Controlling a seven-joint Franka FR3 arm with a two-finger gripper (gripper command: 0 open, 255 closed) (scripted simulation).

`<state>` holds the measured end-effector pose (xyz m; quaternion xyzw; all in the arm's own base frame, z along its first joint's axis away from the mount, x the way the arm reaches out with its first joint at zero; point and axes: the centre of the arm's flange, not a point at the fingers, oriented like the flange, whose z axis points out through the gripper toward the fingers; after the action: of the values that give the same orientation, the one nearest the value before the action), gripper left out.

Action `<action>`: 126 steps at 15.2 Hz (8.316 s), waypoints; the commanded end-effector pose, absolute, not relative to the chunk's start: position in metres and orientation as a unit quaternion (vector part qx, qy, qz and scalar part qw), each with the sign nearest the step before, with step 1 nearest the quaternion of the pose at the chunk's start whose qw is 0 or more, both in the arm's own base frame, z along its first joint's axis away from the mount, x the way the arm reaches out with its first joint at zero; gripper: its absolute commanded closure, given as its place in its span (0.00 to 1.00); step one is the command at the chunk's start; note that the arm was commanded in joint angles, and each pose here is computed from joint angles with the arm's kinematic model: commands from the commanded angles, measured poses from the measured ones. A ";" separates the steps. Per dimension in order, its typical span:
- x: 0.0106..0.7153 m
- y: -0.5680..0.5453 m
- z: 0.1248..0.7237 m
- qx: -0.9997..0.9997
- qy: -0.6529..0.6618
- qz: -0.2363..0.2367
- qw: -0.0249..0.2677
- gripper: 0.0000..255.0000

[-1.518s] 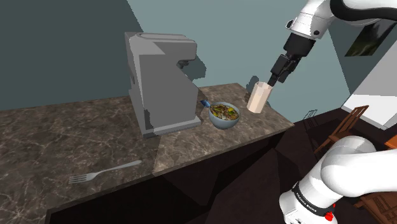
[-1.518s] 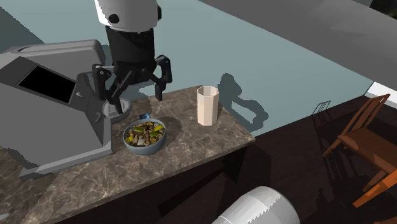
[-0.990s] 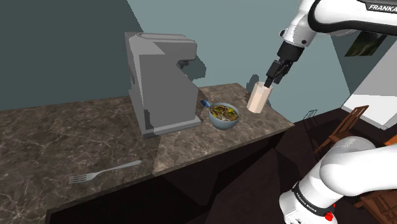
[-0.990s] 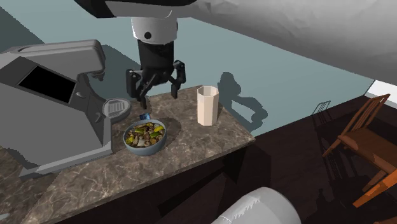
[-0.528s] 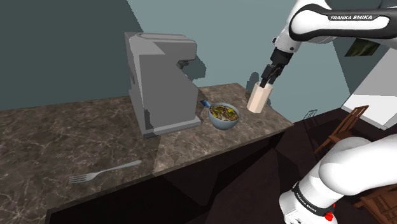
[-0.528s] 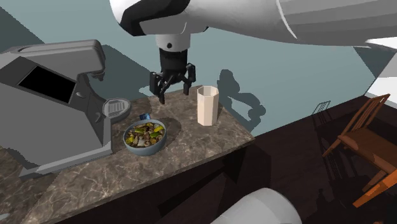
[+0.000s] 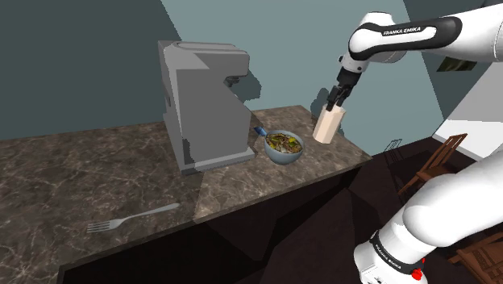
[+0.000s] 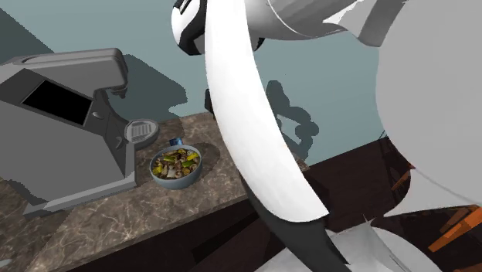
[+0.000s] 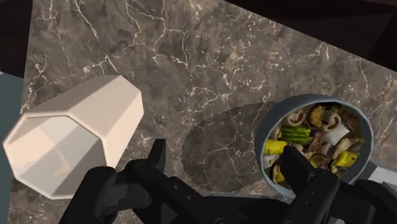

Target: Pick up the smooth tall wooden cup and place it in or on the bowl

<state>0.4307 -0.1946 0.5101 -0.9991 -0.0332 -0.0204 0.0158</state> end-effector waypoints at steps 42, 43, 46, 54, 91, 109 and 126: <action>0.494 -0.295 0.453 -0.999 -0.038 -0.011 0.001 1.00; 0.494 -0.295 0.458 -0.999 -0.038 -0.011 0.001 1.00; 0.494 -0.295 0.474 -0.999 -0.038 -0.011 0.001 1.00; 0.494 -0.295 0.516 -0.999 -0.038 -0.011 0.001 1.00; 0.503 0.003 0.645 -0.999 -0.038 -0.011 0.001 1.00; 0.504 0.039 0.572 -0.999 -0.038 -0.011 0.001 1.00; 0.504 0.039 0.517 -0.999 -0.038 -0.011 0.001 1.00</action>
<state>0.5043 0.0396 0.5192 -0.9992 -0.0381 -0.0134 0.0016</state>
